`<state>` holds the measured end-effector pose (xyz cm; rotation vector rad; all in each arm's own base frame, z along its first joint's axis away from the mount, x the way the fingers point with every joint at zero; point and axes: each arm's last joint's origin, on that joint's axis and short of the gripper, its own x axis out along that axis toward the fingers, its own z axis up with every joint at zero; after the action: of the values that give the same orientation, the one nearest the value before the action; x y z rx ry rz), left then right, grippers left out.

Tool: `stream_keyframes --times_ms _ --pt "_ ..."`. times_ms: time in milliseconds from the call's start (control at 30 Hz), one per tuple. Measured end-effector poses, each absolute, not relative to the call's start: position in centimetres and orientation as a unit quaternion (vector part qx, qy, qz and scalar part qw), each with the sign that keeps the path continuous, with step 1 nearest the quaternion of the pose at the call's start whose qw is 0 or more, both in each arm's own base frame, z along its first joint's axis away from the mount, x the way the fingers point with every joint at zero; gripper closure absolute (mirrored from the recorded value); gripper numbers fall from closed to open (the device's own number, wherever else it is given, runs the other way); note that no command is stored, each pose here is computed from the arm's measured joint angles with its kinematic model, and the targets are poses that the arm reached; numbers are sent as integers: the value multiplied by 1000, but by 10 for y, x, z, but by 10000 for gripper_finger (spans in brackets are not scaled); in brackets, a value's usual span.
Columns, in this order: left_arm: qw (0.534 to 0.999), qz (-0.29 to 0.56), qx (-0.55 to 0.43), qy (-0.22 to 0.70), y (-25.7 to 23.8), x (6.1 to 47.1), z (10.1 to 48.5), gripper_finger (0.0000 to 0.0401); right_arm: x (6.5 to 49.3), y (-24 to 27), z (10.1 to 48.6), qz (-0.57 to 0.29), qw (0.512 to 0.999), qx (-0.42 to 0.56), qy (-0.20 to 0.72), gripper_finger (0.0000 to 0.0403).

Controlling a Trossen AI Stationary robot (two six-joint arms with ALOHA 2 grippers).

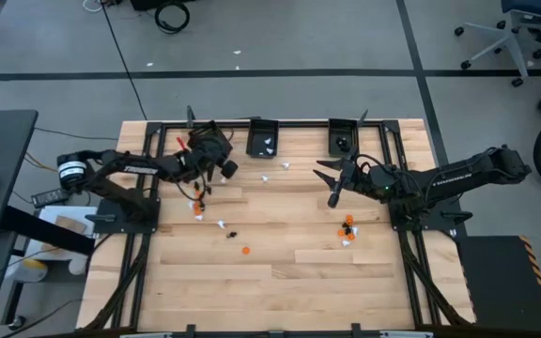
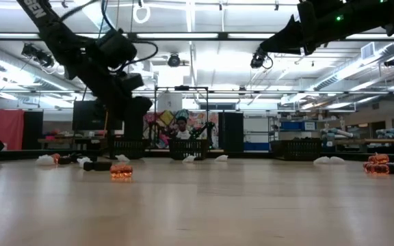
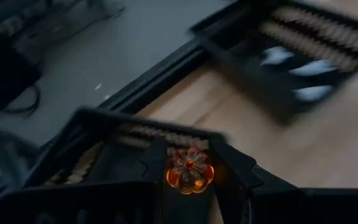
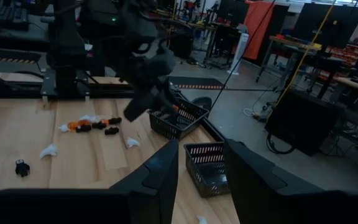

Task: Sort Halloween decoration
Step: Put the orange pumpkin toy into the left black bin, then adjust the left black bin

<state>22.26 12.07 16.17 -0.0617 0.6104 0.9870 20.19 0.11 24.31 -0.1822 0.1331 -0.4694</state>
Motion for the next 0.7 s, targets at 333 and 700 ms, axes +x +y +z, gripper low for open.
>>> stream_keyframes --times_ms 333,700 --pt "812 489 -97 305 160 191 153 306 202 1 243 -231 967 -90 66 270" --pt "818 469 -135 306 169 182 151 218 202 1 244 -231 967 -90 63 270"
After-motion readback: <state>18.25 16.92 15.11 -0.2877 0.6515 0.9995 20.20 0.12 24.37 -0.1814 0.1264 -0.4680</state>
